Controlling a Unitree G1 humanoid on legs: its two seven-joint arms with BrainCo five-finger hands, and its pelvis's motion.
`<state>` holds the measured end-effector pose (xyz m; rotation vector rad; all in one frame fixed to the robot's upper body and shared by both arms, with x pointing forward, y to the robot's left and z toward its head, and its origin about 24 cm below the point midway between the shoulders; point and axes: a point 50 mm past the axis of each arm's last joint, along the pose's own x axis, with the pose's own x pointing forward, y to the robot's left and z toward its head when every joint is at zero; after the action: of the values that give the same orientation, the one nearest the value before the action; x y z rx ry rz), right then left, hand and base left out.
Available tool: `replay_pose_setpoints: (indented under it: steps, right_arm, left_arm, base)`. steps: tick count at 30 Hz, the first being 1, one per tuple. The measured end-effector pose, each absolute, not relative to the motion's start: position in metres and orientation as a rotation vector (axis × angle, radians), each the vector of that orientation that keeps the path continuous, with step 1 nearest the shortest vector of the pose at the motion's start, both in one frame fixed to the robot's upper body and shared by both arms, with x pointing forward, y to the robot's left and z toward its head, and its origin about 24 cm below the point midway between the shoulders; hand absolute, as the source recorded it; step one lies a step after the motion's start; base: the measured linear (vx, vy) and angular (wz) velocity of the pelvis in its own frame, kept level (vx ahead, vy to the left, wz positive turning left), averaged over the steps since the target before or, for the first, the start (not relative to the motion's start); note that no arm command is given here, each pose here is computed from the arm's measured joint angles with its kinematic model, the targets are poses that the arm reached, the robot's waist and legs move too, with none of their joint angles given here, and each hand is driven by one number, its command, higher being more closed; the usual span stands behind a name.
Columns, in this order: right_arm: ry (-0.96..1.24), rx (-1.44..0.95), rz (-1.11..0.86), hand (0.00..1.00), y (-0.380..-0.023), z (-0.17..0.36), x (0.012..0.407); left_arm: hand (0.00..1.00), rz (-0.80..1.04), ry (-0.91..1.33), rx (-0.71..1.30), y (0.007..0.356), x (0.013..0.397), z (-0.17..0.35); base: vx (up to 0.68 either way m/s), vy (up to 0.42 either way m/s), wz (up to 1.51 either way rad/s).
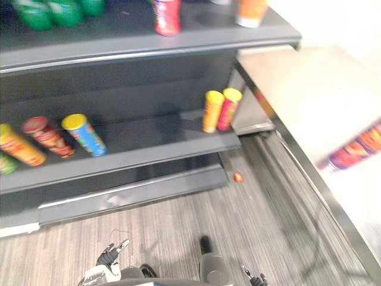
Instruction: Put the gum and the chips on the shelf.
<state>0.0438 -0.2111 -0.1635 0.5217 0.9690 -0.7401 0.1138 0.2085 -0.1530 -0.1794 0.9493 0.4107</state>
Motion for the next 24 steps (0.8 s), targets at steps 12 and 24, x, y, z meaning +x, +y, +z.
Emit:
replay_pose_setpoints:
  steps: [12,24]
  right_arm:
    - [0.986,0.486,-0.705,0.0,-0.221,-0.164,0.069]
    - [1.008,0.516,-0.764,0.0,-0.223,-0.166,0.055]
  left_arm:
    - [0.0,0.352,0.945,-0.177,0.201,0.123,-0.153]
    - [0.0,0.382,0.976,-0.214,0.2,0.118,-0.156]
  base:
    - [0.09,-0.088,-0.72]
    - [-0.06,-0.082,-0.02]
